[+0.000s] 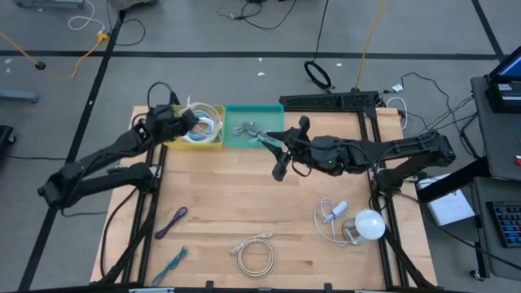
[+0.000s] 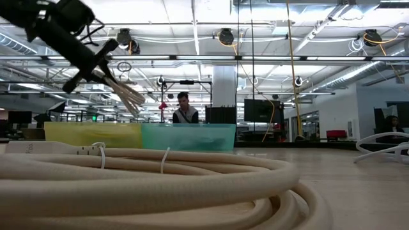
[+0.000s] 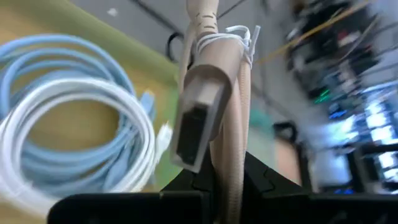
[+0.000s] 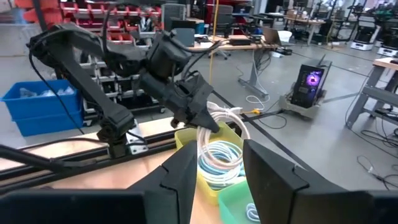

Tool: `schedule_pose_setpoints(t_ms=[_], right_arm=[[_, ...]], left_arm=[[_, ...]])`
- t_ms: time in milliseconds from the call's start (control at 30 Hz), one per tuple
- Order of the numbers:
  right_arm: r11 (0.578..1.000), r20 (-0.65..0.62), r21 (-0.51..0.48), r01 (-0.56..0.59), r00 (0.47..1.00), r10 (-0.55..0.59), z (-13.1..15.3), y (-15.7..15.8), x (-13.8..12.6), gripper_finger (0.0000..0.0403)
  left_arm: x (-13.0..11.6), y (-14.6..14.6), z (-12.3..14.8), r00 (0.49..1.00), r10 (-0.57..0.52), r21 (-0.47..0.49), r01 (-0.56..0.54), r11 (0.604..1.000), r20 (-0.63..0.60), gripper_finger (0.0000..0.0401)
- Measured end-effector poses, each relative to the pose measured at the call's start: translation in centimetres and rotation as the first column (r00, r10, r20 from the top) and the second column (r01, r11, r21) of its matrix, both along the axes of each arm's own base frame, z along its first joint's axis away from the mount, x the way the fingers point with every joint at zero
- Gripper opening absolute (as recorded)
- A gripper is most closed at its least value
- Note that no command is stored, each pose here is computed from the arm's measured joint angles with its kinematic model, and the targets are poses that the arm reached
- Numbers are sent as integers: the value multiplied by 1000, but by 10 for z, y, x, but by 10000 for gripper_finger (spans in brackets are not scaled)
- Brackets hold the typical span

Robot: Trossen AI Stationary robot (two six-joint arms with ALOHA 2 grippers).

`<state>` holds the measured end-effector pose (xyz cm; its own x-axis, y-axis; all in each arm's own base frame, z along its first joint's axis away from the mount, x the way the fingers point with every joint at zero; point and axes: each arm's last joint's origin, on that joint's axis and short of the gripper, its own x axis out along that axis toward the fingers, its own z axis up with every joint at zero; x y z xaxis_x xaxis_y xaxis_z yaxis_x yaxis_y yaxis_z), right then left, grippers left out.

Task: Pick & Place USB Port
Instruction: Put the top brown HDMI cable into the yellow bin

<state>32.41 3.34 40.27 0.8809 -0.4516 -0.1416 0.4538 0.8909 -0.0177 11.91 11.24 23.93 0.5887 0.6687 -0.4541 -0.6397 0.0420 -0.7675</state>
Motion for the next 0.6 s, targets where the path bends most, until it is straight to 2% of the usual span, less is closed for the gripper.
schedule_pose_setpoints(t_ms=[133,333,467,600], right_arm=[[1000,-14,-2,-2,1000,2,-1,1,0,120],[1000,-14,-2,-4,1000,4,-1,2,0,120],[1000,-13,-2,-3,1000,3,-1,1,0,117],[1000,-13,-2,-3,1000,3,-1,1,0,117]], left_arm=[[-11,1,-20,992,68,27,-71,997,103,24],[-20,4,-44,995,76,-22,-75,997,64,24],[-25,8,-53,992,120,-63,-117,991,49,26],[-28,11,-56,989,139,-92,-133,987,51,73]])
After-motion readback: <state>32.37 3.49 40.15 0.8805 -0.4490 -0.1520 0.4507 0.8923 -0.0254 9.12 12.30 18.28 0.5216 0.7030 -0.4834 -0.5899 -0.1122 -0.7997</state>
